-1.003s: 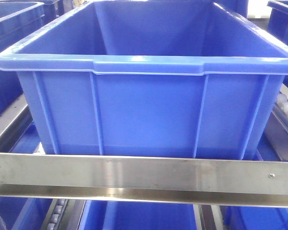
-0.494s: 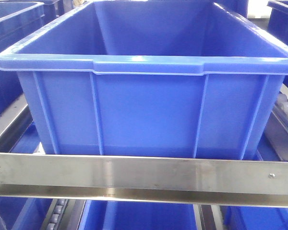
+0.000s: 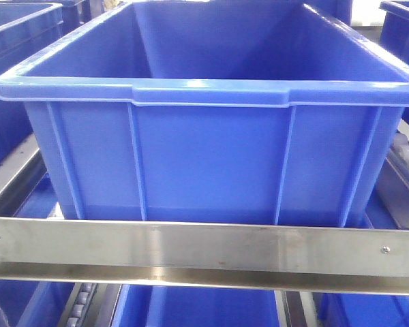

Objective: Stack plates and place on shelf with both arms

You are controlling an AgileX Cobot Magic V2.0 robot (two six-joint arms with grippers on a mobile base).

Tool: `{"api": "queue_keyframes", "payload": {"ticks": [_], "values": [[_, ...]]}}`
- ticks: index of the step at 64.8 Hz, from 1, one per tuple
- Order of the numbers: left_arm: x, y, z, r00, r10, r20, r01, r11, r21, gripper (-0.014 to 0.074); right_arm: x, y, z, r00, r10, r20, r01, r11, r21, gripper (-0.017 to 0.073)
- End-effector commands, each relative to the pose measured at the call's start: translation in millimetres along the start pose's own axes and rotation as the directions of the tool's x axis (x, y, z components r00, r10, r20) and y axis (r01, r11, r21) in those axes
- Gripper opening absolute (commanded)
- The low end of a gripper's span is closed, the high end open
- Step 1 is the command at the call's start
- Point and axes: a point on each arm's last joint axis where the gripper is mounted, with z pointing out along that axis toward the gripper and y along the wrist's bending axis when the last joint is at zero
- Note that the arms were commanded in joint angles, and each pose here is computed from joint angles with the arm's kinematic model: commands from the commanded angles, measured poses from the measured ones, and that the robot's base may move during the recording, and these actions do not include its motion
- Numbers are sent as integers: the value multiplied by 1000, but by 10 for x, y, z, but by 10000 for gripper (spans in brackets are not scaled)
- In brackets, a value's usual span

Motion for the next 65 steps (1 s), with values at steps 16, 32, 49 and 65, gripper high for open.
{"api": "queue_keyframes", "payload": {"ticks": [16,32,49,65], "values": [[150,-26,-129,998,-25,53,25,1000,-3,82,-80,1,-18,995,-12,100,12,1000,0,55],[155,-27,-155,998,-25,57,25,1000,-3,82,-80,1,-17,995,-12,99,12,1000,0,55],[143,-25,-156,997,-25,71,25,1000,-5,82,-80,1,-17,995,-12,99,12,1000,0,55],[143,-25,-156,997,-25,71,25,1000,-5,82,-80,1,-17,995,-12,99,12,1000,0,55]]}}
